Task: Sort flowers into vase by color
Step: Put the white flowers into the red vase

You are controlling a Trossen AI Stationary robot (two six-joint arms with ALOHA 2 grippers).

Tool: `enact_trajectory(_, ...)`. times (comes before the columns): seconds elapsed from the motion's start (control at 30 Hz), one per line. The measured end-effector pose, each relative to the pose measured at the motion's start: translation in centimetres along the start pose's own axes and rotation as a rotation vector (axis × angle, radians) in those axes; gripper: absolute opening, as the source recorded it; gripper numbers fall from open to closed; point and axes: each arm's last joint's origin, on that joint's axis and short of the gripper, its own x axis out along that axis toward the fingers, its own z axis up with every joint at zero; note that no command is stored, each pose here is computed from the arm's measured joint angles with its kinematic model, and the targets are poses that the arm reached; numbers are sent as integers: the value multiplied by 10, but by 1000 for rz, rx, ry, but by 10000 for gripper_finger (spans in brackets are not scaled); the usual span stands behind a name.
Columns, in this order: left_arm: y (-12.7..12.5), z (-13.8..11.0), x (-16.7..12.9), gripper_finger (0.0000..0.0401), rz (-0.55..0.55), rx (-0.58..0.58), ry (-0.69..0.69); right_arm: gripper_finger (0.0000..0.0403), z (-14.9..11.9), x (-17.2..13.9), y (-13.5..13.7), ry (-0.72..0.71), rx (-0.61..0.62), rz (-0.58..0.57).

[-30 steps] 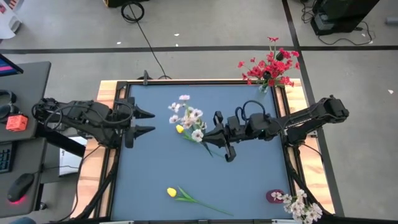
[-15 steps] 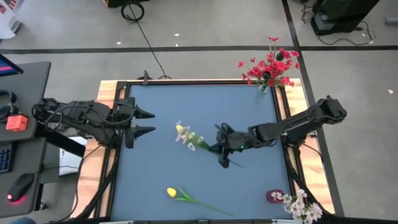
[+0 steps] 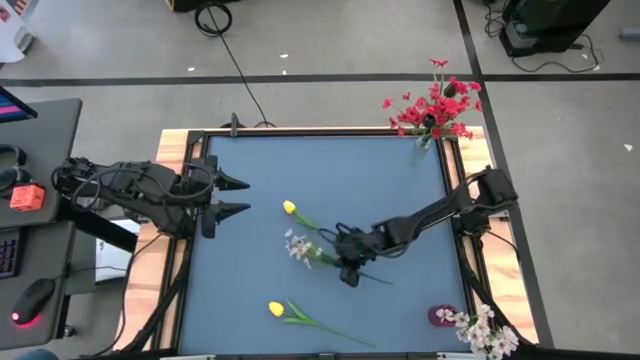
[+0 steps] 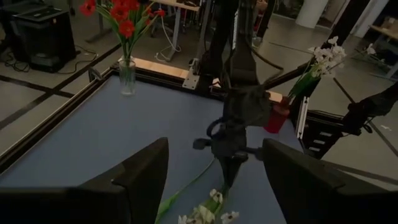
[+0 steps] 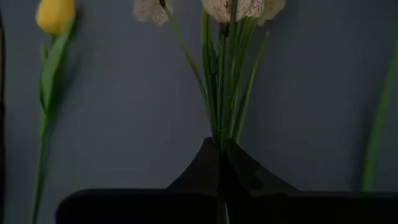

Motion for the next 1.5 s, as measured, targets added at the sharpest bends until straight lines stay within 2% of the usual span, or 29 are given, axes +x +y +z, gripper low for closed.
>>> enact_trajectory(0.17,0,0,0,266,-1,-2,-4,32,0,8,3,41,-10,9)
enact_trajectory(0.4,0,0,0,266,-1,-4,-4,145,11,11,11,61,-181,-60)
enact_trajectory(0.53,0,0,0,266,-1,-4,-3,211,16,26,13,72,-267,-66)
enact_trajectory(0.63,0,0,0,266,-1,-4,-4,240,17,38,13,95,-281,-64)
enact_trajectory(0.7,0,0,0,266,-1,-4,-4,245,18,45,14,108,-282,-82)
enact_trajectory(0.77,0,0,0,266,-1,-4,-4,238,21,46,16,111,-283,-115)
enact_trajectory(0.83,0,0,0,266,-1,-4,-4,214,25,45,18,105,-284,-145)
enact_trajectory(0.97,0,0,0,266,-1,-3,-4,120,31,40,17,100,-272,-179)
enact_trajectory(1.07,0,0,0,266,-1,-3,-4,34,38,36,13,112,-199,-169)
enact_trajectory(1.1,0,0,0,266,-1,-3,-4,21,40,34,13,114,-171,-146)
enact_trajectory(1.2,0,0,0,266,-1,-3,-4,19,54,23,17,29,-68,-91)
enact_trajectory(1.37,0,0,0,266,-1,-3,-4,11,84,-23,45,-283,-58,13)
enact_trajectory(1.5,0,0,0,266,-2,-3,-4,11,87,-56,54,-453,-59,60)
